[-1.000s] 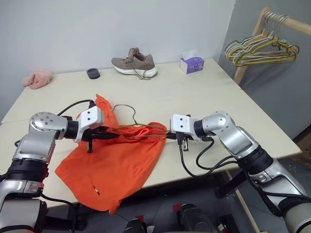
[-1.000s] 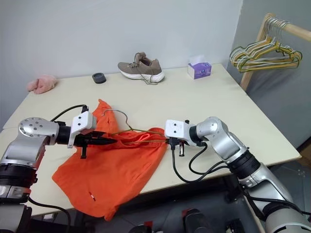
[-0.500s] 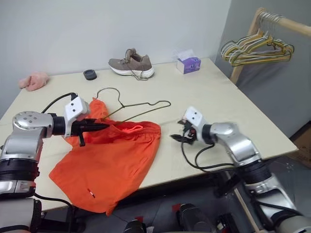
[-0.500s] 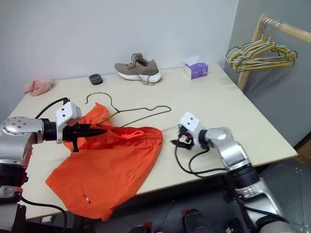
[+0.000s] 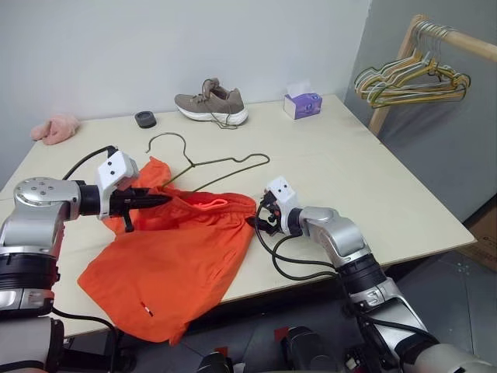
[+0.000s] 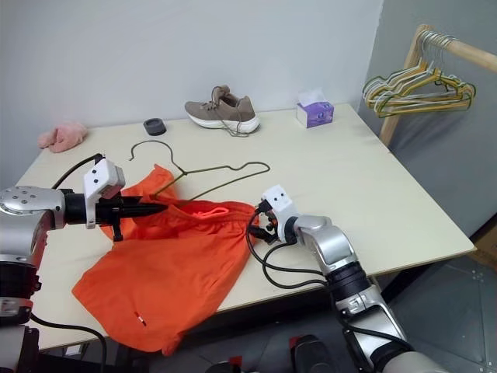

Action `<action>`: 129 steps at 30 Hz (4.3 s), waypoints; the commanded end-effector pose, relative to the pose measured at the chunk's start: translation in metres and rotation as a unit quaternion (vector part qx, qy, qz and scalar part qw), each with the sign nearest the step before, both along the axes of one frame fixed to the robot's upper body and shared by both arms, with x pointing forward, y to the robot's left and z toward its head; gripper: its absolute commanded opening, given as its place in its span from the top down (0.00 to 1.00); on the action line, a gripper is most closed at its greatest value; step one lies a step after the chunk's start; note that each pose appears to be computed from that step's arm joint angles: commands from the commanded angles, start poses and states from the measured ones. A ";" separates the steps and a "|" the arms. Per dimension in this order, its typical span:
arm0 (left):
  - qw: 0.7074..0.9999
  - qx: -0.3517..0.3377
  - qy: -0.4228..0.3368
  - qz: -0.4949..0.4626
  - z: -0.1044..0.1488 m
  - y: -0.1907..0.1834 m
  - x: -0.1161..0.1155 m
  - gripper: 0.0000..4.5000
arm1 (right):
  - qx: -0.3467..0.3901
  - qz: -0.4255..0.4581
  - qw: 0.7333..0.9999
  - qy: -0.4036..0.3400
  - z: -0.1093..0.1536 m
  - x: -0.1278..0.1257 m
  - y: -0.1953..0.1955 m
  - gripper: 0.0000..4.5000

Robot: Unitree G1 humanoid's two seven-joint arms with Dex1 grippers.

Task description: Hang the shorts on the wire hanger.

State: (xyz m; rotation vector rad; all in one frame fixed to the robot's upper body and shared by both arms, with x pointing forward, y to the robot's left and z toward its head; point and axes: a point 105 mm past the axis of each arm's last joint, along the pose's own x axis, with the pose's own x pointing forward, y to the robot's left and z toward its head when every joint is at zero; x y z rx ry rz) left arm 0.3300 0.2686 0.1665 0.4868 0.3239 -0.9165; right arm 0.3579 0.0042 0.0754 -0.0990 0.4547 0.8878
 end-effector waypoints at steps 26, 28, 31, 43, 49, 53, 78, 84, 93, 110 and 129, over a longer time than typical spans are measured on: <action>0.991 -0.086 0.105 -0.015 0.013 -0.003 -0.049 0.99 | -0.016 -0.089 0.988 -0.129 0.043 0.042 -0.093 1.00; 0.991 -0.069 0.116 -0.017 0.010 0.002 -0.053 0.99 | -0.018 -0.090 0.987 -0.130 0.047 0.037 -0.104 1.00; 0.991 -0.041 0.126 -0.009 0.008 0.014 -0.053 0.99 | -0.023 -0.095 0.987 -0.131 0.052 0.028 -0.118 1.00; 0.988 0.011 0.151 -0.018 -0.001 0.026 -0.049 1.00 | -0.025 -0.112 0.983 -0.140 0.067 0.012 -0.132 1.00; 0.987 0.042 0.157 -0.016 -0.007 0.033 -0.045 1.00 | -0.039 -0.090 0.982 -0.160 0.075 0.004 -0.127 1.00; 0.987 0.029 0.156 -0.031 -0.004 0.027 -0.045 1.00 | -0.038 -0.087 0.983 -0.156 0.073 0.002 -0.126 1.00; 0.981 0.101 0.162 -0.024 -0.026 0.039 -0.045 1.00 | -0.063 -0.049 0.984 -0.159 0.073 -0.008 -0.117 1.00; 0.978 0.127 0.164 -0.019 -0.032 0.043 -0.043 1.00 | -0.091 -0.032 0.977 -0.188 0.081 -0.010 -0.118 1.00; 0.982 0.161 0.095 0.005 -0.034 0.034 -0.014 1.00 | -0.146 0.034 0.965 -0.215 0.087 -0.028 -0.114 1.00; 0.971 0.218 0.096 -0.034 -0.042 0.026 -0.017 1.00 | -0.196 0.037 0.946 -0.257 0.070 -0.009 -0.105 1.00; 0.971 0.224 0.043 -0.072 -0.039 -0.022 0.003 1.00 | -0.261 0.133 0.876 -0.384 0.103 -0.021 -0.052 1.00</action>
